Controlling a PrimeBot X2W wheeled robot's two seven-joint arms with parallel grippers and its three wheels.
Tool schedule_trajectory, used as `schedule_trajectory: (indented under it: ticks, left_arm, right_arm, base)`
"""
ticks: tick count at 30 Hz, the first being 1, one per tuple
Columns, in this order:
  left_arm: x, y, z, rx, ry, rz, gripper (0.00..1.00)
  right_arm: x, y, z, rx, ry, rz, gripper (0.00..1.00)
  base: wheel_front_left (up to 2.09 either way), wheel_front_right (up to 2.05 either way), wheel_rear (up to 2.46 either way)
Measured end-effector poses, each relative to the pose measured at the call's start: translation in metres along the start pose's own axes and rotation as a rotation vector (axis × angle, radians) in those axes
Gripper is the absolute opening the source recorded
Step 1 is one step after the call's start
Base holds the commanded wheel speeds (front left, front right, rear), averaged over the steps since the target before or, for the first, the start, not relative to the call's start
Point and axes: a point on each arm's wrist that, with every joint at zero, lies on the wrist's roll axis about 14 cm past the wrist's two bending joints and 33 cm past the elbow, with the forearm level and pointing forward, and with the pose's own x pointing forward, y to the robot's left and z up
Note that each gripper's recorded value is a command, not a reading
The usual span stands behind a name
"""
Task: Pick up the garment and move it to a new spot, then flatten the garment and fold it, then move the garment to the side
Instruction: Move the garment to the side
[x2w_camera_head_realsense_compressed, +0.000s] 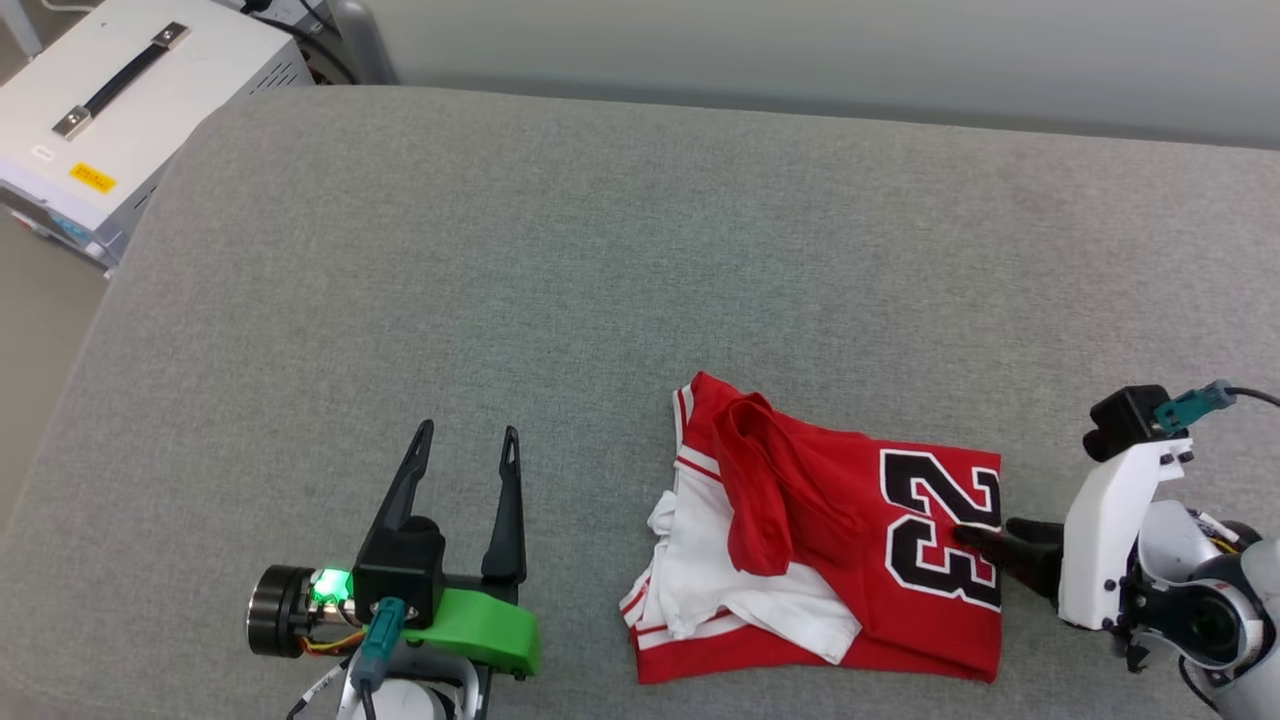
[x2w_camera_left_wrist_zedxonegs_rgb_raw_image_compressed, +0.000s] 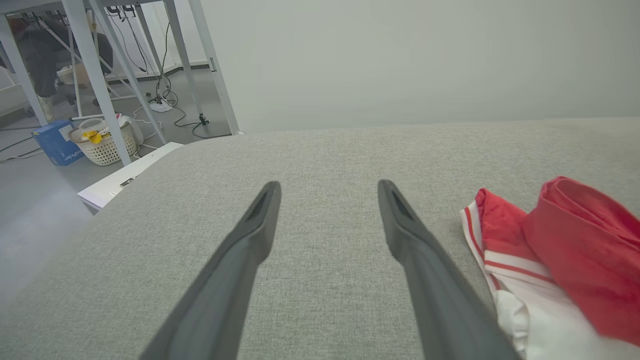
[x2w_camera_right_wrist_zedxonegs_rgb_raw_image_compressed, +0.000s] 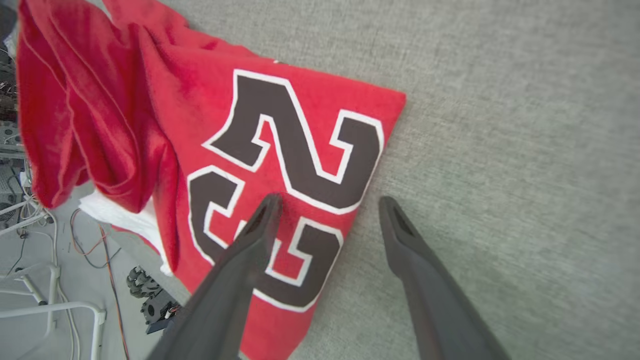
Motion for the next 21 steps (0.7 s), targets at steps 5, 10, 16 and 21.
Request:
schedule_trajectory:
  ticks: [5, 10, 16, 21]
  left_arm:
    - [0.001, 0.003, -0.007, 0.002, 0.023, 0.009, 1.00]
    - [0.002, 0.009, -0.011, 0.007, 0.035, 0.028, 1.00]
    - [0.000, 0.013, -0.015, 0.011, 0.050, 0.042, 1.00]
    - [-0.001, 0.011, -0.011, 0.009, 0.039, 0.038, 1.00]
  right_arm:
    - [0.026, 0.010, -0.014, 0.057, 0.045, 0.049, 1.00]
    - [0.045, 0.021, -0.024, 0.057, 0.090, 0.088, 1.00]
    - [0.054, 0.031, -0.022, 0.023, 0.067, 0.116, 0.00]
    - [0.048, 0.044, -0.010, -0.027, 0.008, 0.143, 0.00]
  base:
    - [0.00, 0.00, 0.00]
    - [0.00, 0.00, 0.00]
    - [0.00, 0.00, 0.00]
    - [0.00, 0.00, 0.00]
